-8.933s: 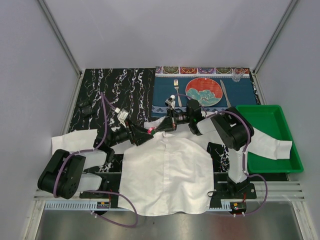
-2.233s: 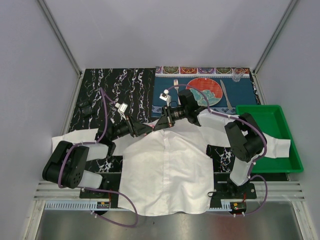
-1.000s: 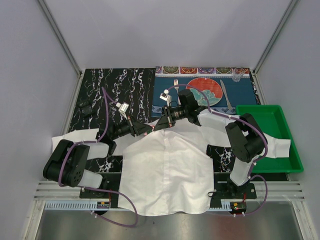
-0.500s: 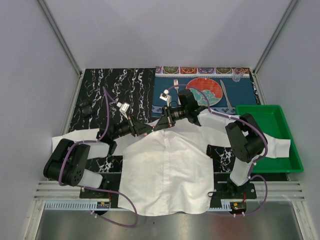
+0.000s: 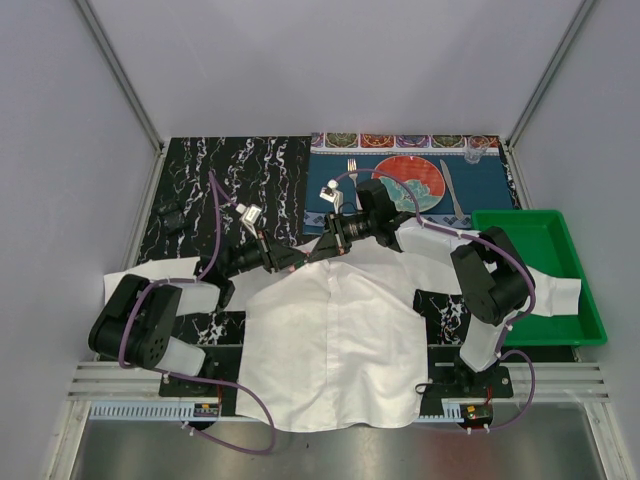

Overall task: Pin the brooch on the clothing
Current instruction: Pin the brooch to the clothes.

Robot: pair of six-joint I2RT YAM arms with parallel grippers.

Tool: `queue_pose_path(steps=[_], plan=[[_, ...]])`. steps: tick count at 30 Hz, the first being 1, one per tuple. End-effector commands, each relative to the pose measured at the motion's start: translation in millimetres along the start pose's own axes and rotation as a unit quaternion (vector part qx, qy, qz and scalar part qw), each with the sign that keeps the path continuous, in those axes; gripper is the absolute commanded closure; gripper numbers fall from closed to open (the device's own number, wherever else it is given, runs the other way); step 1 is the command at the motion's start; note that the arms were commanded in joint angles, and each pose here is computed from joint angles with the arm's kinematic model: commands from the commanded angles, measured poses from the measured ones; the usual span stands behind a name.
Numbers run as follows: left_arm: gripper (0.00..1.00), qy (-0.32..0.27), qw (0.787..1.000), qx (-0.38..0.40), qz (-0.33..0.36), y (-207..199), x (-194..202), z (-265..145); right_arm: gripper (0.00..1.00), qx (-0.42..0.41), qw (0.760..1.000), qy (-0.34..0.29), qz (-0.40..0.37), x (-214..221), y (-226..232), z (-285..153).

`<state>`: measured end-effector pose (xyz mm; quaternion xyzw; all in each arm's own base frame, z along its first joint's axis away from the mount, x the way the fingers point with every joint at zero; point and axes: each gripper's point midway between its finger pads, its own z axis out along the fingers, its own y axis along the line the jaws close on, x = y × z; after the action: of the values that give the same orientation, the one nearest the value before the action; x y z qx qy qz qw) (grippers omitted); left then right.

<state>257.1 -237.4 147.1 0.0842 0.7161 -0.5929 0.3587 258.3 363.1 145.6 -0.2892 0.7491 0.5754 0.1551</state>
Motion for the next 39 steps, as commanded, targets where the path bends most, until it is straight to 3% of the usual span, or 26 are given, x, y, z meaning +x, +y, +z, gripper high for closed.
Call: queue_pose_path(steps=[1,15,19,24,30,39], plan=[[0.73,0.02,0.999,0.041,0.024,-18,3,9,1.0,-0.047,0.995,-0.025,-0.085,-29,48,0],[0.63,0.026,0.998,0.048,0.016,-19,6,10,1.0,-0.051,0.995,-0.024,-0.087,-28,50,-1],[0.54,0.009,0.998,0.065,0.02,-29,-3,10,1.0,-0.05,0.995,-0.022,-0.087,-27,50,-1],[0.49,-0.025,0.997,0.074,0.018,-33,-24,2,1.0,-0.049,0.995,-0.018,-0.085,-24,47,-2],[0.48,-0.041,0.997,0.057,0.025,-19,-38,-12,1.0,-0.048,0.995,-0.014,-0.086,-21,46,-1],[0.51,-0.007,0.998,0.055,0.043,-19,-21,-21,1.0,-0.047,0.995,-0.011,-0.084,-21,45,-1]])
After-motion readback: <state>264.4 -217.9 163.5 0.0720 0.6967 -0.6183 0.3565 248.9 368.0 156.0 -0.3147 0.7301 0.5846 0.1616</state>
